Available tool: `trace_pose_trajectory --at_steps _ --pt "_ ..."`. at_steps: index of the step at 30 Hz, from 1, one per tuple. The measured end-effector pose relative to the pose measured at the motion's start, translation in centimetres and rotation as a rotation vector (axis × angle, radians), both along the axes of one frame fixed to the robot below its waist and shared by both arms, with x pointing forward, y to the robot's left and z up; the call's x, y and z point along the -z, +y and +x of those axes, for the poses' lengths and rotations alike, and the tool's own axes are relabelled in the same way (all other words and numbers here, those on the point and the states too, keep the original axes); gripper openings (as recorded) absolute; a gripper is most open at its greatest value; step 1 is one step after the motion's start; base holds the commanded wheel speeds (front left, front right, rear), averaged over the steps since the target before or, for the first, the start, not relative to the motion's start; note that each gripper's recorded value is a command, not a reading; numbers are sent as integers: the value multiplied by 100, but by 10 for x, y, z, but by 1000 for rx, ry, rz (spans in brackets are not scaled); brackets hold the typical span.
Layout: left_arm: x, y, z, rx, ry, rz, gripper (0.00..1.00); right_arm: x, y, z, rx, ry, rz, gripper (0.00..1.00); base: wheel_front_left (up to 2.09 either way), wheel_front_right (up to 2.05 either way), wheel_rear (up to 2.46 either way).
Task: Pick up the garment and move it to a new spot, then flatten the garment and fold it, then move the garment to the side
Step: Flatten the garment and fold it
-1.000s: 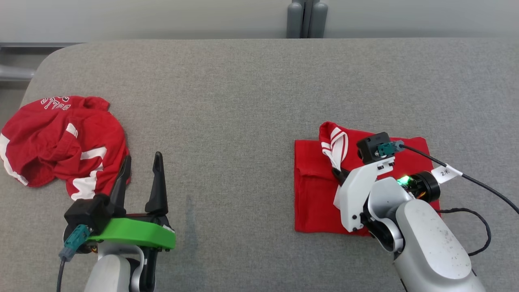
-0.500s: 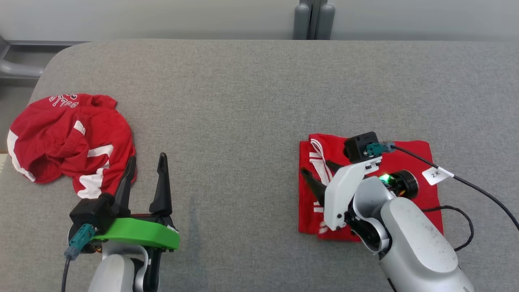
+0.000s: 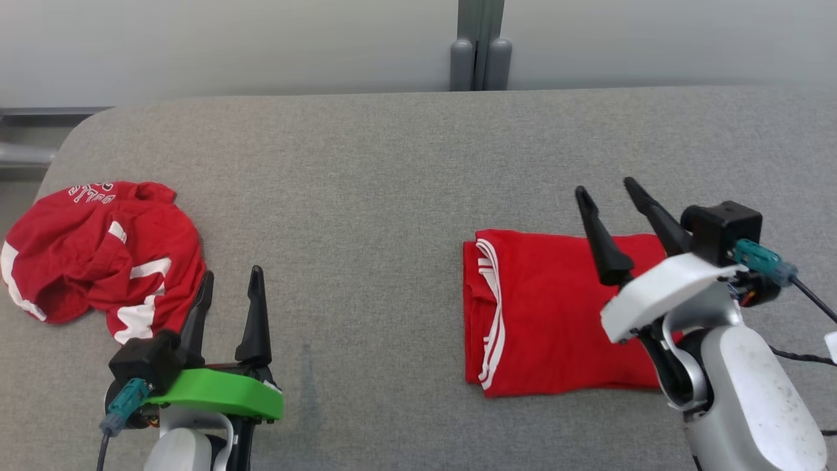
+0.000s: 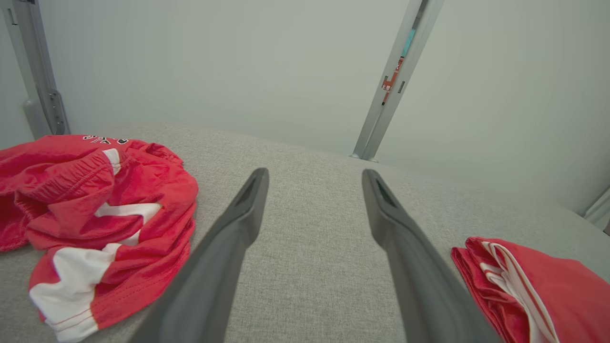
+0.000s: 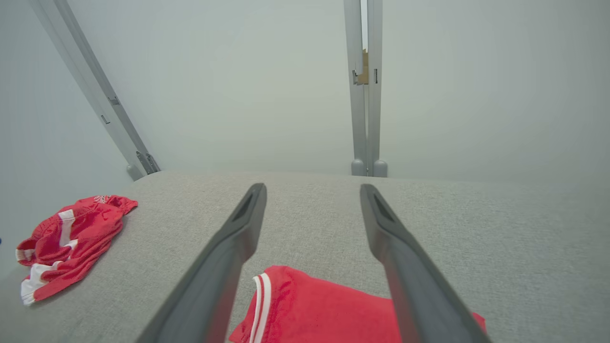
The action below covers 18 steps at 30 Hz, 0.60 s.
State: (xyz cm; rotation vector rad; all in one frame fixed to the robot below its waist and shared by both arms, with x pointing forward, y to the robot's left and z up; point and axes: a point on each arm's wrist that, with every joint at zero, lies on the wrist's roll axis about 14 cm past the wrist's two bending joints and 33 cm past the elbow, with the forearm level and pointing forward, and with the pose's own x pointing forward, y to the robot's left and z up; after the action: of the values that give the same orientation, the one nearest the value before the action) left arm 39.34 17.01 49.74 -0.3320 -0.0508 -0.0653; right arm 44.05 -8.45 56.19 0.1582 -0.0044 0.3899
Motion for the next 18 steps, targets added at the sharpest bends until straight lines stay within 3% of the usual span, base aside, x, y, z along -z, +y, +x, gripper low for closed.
trace_pose_trajectory --at_steps 6,14,18 --pt "-2 -4 1 14 -8 0 100 5 -76 -22 231 -90 -83 100 0 0 0" --pt "-7 -15 3 45 -23 9 100 20 -130 -49 393 -80 -102 100 0 0 0" --pt "-9 -19 1 58 -31 17 100 26 -136 -55 413 -52 -96 100 0 0 0"
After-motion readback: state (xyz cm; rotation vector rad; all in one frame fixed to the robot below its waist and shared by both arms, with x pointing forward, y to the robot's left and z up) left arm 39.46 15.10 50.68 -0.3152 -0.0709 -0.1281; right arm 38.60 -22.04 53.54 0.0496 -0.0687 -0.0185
